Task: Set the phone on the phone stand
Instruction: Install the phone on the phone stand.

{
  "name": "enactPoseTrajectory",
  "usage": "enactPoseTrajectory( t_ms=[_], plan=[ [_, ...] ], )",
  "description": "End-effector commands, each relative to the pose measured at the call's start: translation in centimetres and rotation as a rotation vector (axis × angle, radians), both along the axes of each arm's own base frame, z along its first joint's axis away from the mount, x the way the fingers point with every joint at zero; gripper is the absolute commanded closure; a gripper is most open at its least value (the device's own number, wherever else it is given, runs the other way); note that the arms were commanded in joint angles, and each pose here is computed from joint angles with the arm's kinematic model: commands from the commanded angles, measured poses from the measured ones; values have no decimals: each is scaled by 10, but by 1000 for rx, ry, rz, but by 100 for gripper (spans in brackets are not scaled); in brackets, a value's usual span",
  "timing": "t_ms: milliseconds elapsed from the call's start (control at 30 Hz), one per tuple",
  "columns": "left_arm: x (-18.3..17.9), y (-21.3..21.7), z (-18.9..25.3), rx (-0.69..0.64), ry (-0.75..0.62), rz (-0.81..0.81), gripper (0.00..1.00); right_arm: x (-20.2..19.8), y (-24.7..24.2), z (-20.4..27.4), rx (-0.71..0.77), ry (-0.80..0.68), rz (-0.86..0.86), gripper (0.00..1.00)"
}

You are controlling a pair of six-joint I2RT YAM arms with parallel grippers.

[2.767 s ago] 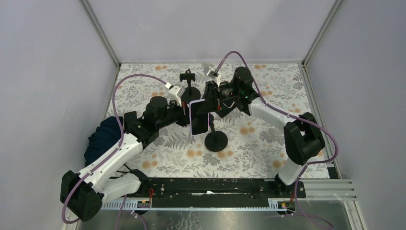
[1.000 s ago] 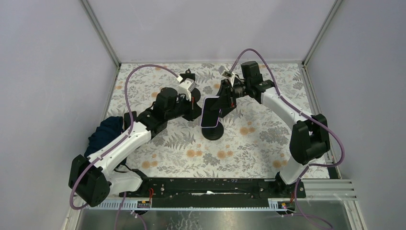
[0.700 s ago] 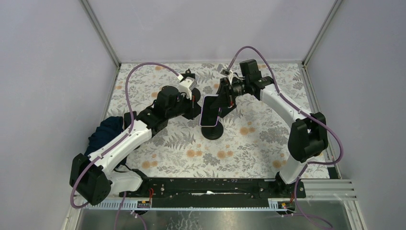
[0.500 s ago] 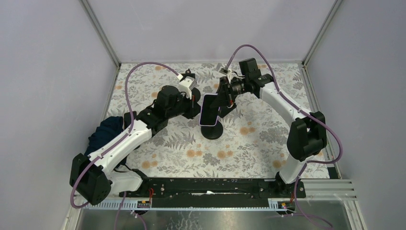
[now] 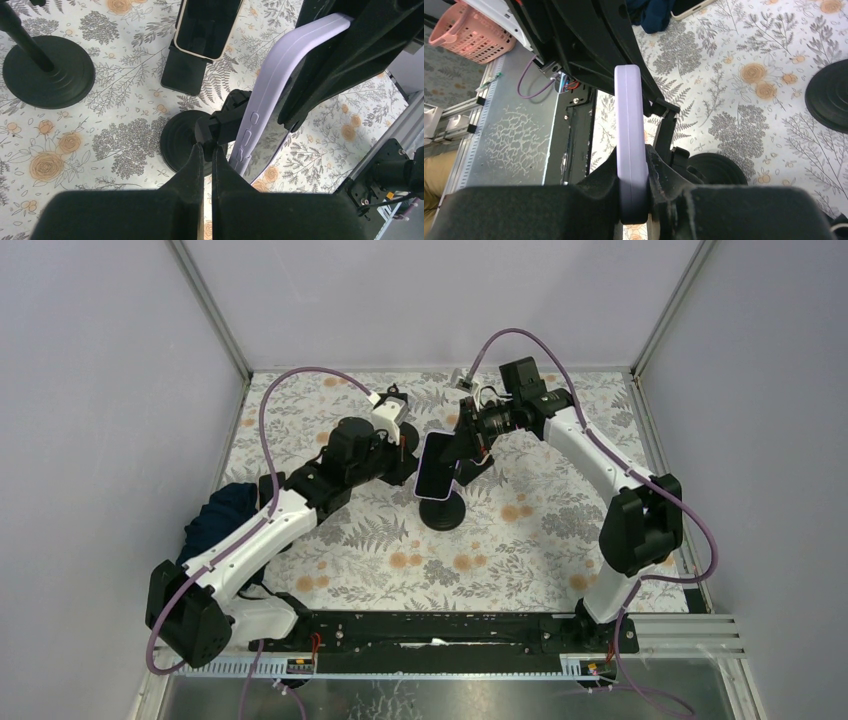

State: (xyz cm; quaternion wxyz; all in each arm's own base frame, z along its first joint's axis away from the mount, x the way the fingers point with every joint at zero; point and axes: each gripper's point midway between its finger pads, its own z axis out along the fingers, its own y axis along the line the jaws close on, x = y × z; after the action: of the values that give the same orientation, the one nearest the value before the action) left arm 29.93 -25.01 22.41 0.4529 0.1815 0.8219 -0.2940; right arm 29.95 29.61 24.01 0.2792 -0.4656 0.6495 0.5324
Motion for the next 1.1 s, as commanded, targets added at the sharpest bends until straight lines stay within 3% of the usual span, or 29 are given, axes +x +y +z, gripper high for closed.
enactPoseTrajectory(
  t_ms=[0,600,1067],
  plan=[
    [7,49,-9,161,21,173,100,81,-74,-50,-359,-167,-364,100],
    [11,40,-6,253,-32,217,100,90,-84,-43,-539,-268,-483,100],
    [11,42,-2,239,-63,228,100,102,-102,-57,-666,-231,-567,100]
  ],
)
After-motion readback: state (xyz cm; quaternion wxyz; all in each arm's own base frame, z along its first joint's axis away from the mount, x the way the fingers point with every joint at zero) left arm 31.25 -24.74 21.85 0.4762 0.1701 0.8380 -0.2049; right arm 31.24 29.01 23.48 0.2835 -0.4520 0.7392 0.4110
